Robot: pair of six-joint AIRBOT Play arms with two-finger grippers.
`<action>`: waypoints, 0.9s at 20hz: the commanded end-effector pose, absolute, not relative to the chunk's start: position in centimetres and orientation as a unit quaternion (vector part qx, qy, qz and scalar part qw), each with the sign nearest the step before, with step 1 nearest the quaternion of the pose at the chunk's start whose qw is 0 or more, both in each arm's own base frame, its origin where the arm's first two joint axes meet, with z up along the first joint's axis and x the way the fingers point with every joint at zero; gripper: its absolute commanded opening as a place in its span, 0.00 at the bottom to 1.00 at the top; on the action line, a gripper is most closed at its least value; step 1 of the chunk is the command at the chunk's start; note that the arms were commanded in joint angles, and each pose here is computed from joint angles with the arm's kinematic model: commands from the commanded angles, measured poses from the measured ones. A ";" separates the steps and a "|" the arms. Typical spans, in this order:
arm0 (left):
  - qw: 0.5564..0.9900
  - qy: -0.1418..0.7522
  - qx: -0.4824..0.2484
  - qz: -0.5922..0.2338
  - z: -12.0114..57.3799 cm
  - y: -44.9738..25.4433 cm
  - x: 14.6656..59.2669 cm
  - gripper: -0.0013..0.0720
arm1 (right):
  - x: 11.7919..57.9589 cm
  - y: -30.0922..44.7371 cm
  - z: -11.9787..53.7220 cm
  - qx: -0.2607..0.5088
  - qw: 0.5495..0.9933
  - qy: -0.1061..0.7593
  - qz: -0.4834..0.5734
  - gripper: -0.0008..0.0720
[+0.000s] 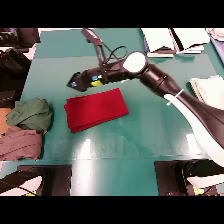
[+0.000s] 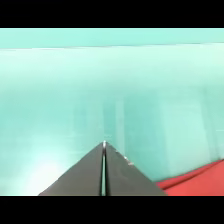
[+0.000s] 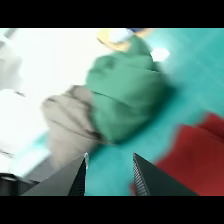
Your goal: Fold the shirts.
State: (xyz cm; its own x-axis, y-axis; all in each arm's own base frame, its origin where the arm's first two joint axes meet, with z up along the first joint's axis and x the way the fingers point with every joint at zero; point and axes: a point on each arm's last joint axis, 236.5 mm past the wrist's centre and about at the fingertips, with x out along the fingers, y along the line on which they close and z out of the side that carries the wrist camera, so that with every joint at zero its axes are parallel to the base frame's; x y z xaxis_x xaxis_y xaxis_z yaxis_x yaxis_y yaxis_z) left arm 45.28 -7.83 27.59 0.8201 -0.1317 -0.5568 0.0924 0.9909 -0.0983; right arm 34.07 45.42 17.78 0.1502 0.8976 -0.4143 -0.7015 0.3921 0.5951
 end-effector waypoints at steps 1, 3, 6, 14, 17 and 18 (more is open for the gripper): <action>0.955 0.285 -0.022 -0.078 28.2 -9.4 44.7 0.05 | 36.3 38.3 14.0 0.076 0.768 0.414 0.482 0.48; 0.955 0.277 -0.014 -0.100 28.4 -11.4 44.5 0.05 | 38.0 31.6 10.2 0.065 0.781 0.458 0.419 0.49; 0.956 0.265 -0.009 -0.126 28.9 -13.8 44.2 0.05 | 39.8 23.0 3.8 0.126 0.771 0.538 0.317 0.88; 0.954 0.260 -0.007 -0.146 29.1 -15.5 43.8 0.05 | 39.1 24.9 -6.1 0.224 0.646 0.657 0.317 0.87; 0.954 0.261 -0.009 -0.147 29.1 -15.6 43.7 0.05 | 37.8 30.6 -7.3 0.235 0.601 0.674 0.361 0.87; 0.954 0.261 -0.011 -0.149 29.1 -15.7 43.7 0.05 | 37.4 32.7 -7.3 0.241 0.588 0.672 0.380 0.80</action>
State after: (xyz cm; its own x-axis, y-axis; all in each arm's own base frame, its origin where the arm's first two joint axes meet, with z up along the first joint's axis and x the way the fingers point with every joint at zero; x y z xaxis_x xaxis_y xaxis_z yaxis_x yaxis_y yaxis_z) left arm 43.77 -15.46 29.07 0.8217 -0.2810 -0.4959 0.2735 0.9577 -0.0894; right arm 38.78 28.07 -6.38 -0.1023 0.7199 -0.6865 -0.1481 0.6714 0.7262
